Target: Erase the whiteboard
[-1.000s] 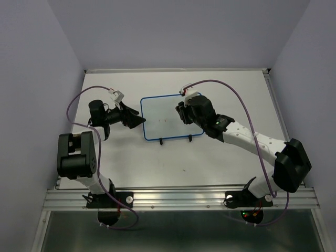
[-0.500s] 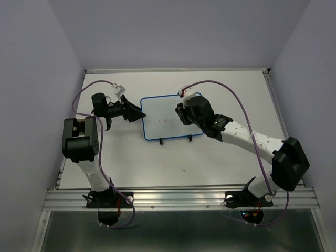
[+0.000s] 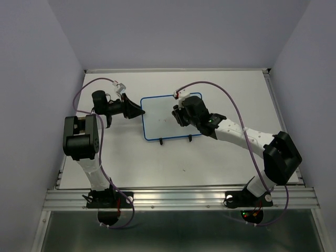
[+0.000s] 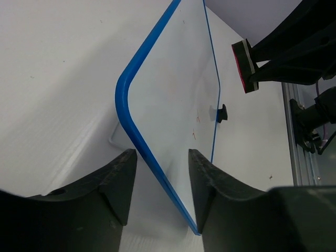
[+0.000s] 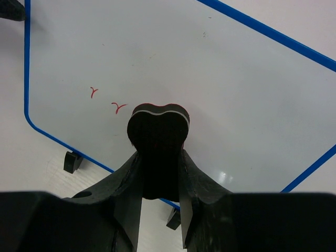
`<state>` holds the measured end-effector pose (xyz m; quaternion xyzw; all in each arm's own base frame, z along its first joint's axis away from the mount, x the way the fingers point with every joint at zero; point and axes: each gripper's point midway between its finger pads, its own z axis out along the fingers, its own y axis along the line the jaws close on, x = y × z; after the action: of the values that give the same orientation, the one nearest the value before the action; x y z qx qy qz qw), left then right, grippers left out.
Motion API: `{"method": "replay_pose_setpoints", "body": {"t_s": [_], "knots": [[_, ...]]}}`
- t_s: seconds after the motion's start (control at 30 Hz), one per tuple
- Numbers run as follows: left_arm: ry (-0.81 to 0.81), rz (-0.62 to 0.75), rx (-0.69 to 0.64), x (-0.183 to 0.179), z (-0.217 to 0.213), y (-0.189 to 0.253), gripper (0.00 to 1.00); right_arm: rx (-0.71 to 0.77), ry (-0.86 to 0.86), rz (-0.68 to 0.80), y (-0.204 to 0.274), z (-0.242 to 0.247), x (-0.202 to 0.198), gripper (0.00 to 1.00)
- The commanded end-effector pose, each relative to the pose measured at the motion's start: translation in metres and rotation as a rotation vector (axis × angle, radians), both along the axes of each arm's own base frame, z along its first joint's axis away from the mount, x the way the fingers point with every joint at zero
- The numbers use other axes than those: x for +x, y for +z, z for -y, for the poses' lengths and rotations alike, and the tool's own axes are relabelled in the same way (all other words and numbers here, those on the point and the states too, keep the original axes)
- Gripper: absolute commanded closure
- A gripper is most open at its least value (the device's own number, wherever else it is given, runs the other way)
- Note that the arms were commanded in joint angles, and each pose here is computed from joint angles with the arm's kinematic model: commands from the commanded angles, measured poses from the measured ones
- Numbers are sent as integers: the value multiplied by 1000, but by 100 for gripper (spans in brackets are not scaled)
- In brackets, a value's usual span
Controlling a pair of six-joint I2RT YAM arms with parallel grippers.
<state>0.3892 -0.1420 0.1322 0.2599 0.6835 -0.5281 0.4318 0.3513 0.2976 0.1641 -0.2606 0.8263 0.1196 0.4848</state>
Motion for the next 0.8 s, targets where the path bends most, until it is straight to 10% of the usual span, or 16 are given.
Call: {"method": "replay_pose_setpoints", "body": {"t_s": [0.0,0.33,0.77], "knots": [[-42,86,-1,4,4,18,50,57,6,67,29,-10,12,98],[-61,67,-9,5,9,15,83,28,75,136,25,-19,19,98],[-64,57,-12,6,9,14,93,-74,219,277,-17,-46,30,98]]}}
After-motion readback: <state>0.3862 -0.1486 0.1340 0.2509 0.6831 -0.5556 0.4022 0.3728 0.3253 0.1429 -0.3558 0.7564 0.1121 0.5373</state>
